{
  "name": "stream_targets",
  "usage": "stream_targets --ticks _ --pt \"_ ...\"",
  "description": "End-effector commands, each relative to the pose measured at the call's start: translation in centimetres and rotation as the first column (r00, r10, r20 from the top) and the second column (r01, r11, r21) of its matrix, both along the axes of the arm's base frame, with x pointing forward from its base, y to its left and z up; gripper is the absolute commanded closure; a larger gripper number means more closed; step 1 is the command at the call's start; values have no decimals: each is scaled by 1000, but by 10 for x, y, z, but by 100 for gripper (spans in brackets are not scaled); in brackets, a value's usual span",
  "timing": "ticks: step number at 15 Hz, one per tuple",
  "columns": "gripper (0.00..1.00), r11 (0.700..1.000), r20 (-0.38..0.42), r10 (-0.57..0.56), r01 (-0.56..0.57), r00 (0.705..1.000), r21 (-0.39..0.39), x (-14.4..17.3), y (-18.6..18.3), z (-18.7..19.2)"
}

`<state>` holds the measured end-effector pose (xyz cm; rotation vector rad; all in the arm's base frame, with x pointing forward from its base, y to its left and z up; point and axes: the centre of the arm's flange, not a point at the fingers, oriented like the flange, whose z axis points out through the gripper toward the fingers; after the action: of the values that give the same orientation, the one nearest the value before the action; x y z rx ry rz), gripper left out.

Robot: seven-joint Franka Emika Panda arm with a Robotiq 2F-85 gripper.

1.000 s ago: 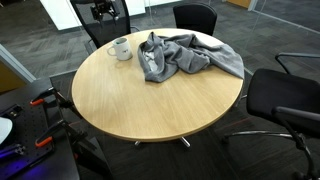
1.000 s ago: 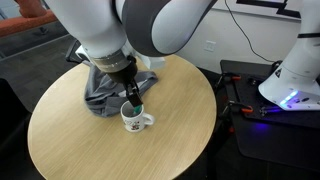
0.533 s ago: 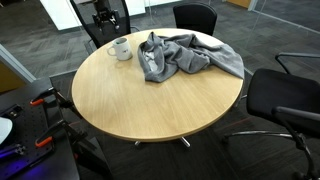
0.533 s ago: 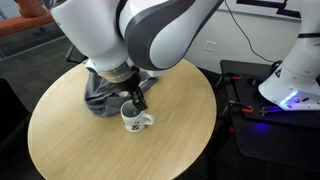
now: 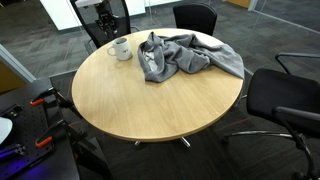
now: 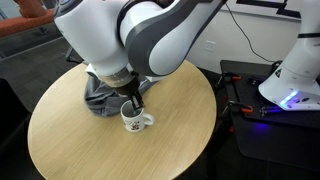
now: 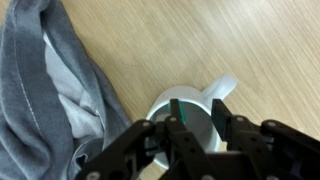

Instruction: Take the pen out of the mug and put it on the bottle

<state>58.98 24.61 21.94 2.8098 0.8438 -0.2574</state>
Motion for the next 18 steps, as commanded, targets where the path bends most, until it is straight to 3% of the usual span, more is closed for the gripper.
stream_targets --ticks 1,11,18 --pt "58 999 19 -13 13 1000 37 10 -1 0" --pt "66 998 16 -51 50 999 49 28 -10 -12" --pt "64 997 0 -65 65 998 51 37 -15 -25"
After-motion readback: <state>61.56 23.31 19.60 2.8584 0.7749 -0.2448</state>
